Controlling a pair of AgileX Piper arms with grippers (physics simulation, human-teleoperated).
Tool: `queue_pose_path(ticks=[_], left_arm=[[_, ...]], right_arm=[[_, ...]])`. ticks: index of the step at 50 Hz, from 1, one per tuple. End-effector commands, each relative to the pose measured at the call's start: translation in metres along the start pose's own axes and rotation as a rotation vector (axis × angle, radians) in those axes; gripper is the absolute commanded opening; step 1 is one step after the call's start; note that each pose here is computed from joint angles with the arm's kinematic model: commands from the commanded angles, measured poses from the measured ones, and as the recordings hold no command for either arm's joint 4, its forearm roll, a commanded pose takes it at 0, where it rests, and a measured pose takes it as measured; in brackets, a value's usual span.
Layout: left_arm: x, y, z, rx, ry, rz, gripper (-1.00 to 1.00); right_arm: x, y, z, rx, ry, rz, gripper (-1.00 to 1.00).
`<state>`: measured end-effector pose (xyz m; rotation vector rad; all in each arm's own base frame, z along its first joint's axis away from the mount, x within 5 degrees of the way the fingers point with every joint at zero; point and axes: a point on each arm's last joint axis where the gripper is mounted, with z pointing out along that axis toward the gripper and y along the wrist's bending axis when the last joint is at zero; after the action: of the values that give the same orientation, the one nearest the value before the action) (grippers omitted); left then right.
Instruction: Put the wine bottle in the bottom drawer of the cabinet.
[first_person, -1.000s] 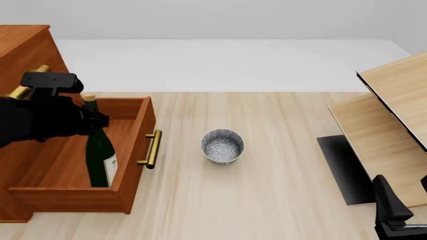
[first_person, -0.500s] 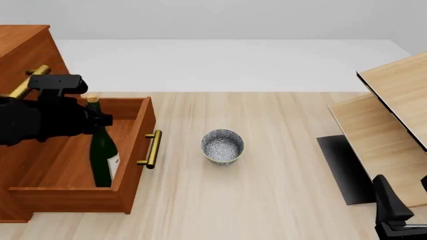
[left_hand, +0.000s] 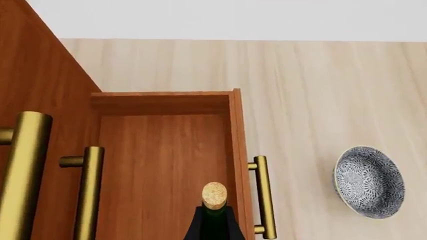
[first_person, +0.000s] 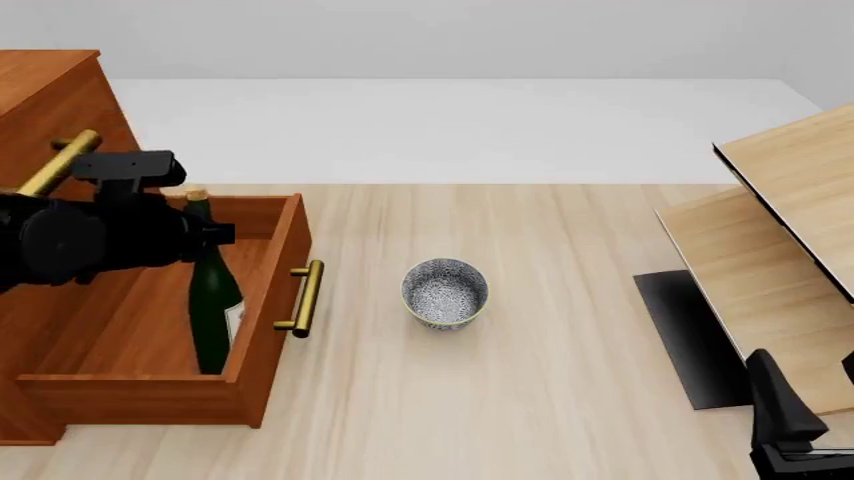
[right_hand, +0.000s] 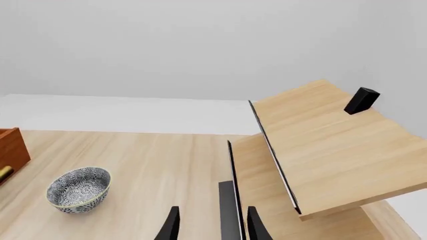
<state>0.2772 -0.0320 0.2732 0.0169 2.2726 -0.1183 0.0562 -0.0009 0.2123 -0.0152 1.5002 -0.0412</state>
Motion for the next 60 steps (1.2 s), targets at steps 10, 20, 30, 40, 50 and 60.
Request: queue_pose_path(ticks=[10,20,30,40,50,60], left_arm=[[0.015,0.007,0.037,-0.023,0.058,0.013,-1.0],[0.018,0.007,0.051,-0.022,0.066,0.008,-1.0],[0.018,0.008,0.066,-0.025,0.08,0.009,-1.0],[0.018,0.012,0.08,-0.033,0.094,0.008,-1.0],[0.021,0.017,0.09,-0.045,0.104,0.001,-1.0],[0.023,0.02,0.102,-0.05,0.113,-0.011,-1.0]], right_arm=[[0.0,0.0,0.0,0.001,0.002,0.003,1.0],[0.0,0.0,0.0,0.003,0.002,0.005,1.0],[0.0,0.0,0.0,0.005,0.002,0.007,1.0],[0.0,0.0,0.0,0.006,0.003,0.008,1.0],[0.0,0.0,0.0,0.007,0.004,0.01,1.0],[0.0,-0.001,0.0,0.01,0.004,0.012,1.0]])
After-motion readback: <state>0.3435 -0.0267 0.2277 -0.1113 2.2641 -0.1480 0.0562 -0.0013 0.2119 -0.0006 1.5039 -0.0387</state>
